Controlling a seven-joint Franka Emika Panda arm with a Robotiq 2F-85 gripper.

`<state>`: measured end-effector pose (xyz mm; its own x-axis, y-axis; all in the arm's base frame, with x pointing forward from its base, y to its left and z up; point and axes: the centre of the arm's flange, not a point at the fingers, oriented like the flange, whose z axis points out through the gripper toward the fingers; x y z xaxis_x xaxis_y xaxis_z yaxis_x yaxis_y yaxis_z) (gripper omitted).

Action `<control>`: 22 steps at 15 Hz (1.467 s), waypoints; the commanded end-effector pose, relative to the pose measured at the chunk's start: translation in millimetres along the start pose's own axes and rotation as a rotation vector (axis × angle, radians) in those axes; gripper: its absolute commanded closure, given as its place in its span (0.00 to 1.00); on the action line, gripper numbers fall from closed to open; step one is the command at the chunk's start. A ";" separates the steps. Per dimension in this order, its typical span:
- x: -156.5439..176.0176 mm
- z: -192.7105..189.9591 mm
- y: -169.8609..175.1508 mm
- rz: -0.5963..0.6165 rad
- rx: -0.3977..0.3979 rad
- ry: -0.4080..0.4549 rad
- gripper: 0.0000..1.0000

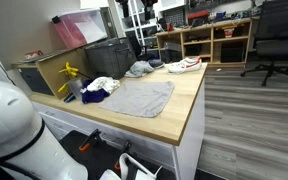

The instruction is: Fold the grey towel

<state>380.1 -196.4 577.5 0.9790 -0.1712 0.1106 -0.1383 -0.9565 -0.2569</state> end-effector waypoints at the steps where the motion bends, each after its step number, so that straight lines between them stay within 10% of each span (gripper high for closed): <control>1: 0.0 0.0 0.0 0.000 0.000 0.000 0.00; 22: 29.8 36.4 1.6 0.028 -0.008 -0.042 0.00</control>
<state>392.9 -194.6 561.2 0.9818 -0.1734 0.0770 -0.1493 -0.9566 -0.2504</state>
